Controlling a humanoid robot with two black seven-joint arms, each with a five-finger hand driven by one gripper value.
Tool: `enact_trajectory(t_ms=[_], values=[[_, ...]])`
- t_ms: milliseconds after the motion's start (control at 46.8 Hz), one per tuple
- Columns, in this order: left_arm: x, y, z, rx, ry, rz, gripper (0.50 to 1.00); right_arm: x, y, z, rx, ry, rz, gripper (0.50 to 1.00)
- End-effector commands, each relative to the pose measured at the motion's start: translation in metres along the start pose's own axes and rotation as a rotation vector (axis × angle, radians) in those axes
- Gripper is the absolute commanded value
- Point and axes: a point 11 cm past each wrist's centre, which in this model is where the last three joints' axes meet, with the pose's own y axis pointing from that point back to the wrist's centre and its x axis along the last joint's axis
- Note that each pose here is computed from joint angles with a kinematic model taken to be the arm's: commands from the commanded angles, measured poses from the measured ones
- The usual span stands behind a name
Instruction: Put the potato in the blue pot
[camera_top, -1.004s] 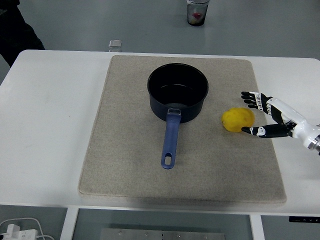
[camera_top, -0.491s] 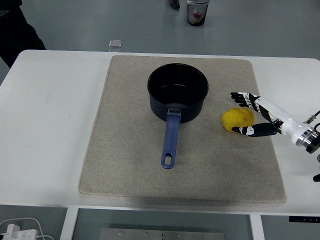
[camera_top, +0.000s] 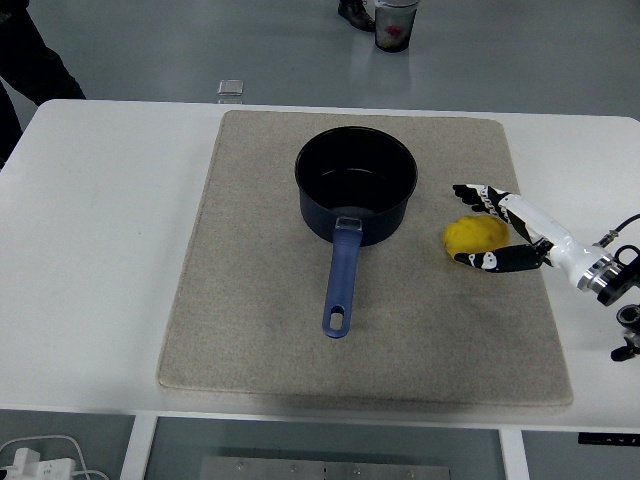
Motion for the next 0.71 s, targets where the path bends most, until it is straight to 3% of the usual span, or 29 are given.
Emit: enact_trajectory(t_ms=[0, 534, 684], values=[[0.0000, 0.0000, 0.0000, 0.000, -0.001, 0.000, 0.996, -0.0002, 0.0006, 0.0011, -0.003, 0.000, 0.002, 0.887], [0.0005, 0.0000, 0.0001, 0.000, 0.001, 0.001, 0.996, 0.0047, 0.0029, 0.0065, -0.019, 0.019, 0.030, 0.515], [0.0005, 0.0000, 0.0001, 0.000, 0.001, 0.001, 0.996, 0.0055, 0.0023, 0.0054, -0.015, 0.018, 0.034, 0.500]])
